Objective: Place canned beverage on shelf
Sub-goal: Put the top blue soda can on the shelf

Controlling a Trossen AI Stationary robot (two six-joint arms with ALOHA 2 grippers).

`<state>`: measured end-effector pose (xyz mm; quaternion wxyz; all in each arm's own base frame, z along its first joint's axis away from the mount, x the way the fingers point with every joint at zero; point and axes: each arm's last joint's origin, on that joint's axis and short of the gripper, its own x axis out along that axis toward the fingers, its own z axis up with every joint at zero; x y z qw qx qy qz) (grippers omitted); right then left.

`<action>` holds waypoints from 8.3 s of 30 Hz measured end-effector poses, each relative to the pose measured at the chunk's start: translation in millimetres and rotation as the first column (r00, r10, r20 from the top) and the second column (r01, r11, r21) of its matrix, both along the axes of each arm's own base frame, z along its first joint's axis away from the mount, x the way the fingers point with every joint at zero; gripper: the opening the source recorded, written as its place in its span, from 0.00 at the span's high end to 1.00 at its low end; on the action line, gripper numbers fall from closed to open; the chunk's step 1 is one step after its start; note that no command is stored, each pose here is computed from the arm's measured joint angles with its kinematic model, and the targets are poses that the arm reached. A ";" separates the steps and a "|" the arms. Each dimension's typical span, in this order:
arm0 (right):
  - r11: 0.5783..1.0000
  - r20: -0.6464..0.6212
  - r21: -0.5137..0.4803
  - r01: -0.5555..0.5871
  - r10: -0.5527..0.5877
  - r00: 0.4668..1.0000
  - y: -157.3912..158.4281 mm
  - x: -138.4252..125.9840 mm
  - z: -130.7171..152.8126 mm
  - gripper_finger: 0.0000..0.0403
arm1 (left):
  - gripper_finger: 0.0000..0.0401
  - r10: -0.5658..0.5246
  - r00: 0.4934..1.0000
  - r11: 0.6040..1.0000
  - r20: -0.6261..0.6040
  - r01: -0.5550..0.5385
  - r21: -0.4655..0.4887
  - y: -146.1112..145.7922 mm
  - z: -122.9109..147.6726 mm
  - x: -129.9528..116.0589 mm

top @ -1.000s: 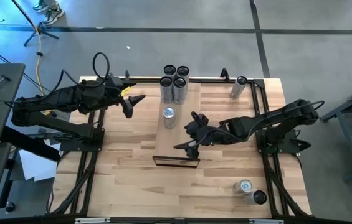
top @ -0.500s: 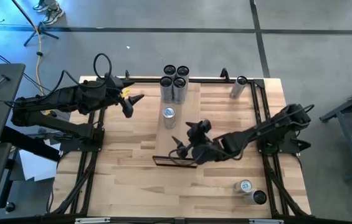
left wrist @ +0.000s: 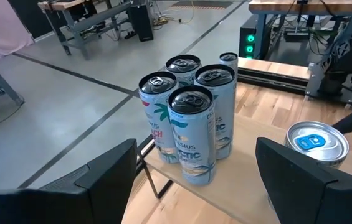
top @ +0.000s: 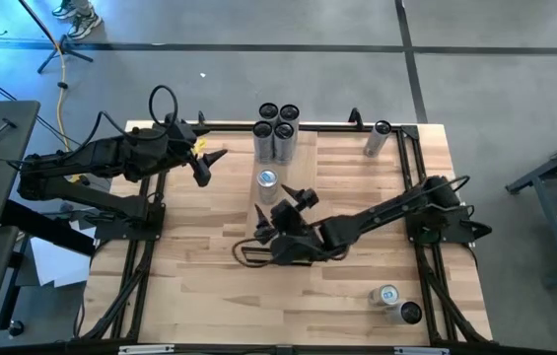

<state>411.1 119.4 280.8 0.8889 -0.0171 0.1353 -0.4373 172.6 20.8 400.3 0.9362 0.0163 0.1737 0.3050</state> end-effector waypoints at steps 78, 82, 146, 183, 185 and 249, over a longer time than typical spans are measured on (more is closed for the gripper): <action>0.964 -0.353 0.265 -0.003 0.100 0.930 -80.3 -41.6 45.0 0.41 | 0.26 -0.004 1.000 1.000 -0.004 0.004 0.003 -0.1 0.0 0.0; 0.962 -0.355 0.272 -0.025 0.125 0.926 -91.8 -44.7 53.7 0.41 | 0.26 -0.005 1.000 1.000 -0.004 0.005 0.003 -0.1 -0.1 0.1; 0.690 0.087 0.186 -0.700 0.698 0.711 -160.0 -81.2 0.0 0.39 | 0.26 -0.047 0.998 0.997 -0.034 0.045 -0.058 -0.6 -17.7 43.3; 0.634 0.108 0.586 -0.504 0.555 0.824 -147.0 -165.4 31.2 0.04 | 0.26 -0.042 0.998 0.998 -0.038 0.040 -0.045 -0.4 -17.4 43.3; 0.611 0.084 0.643 -0.461 0.542 0.836 -145.3 -176.1 30.2 0.04 | 0.26 -0.037 0.999 0.998 -0.023 0.035 -0.056 -0.4 -16.9 43.6; 0.846 0.073 0.400 0.352 -0.412 0.908 -46.4 3.7 24.1 0.04 | 0.26 -0.120 0.928 0.990 -0.354 0.137 0.024 -1.4 -35.7 31.7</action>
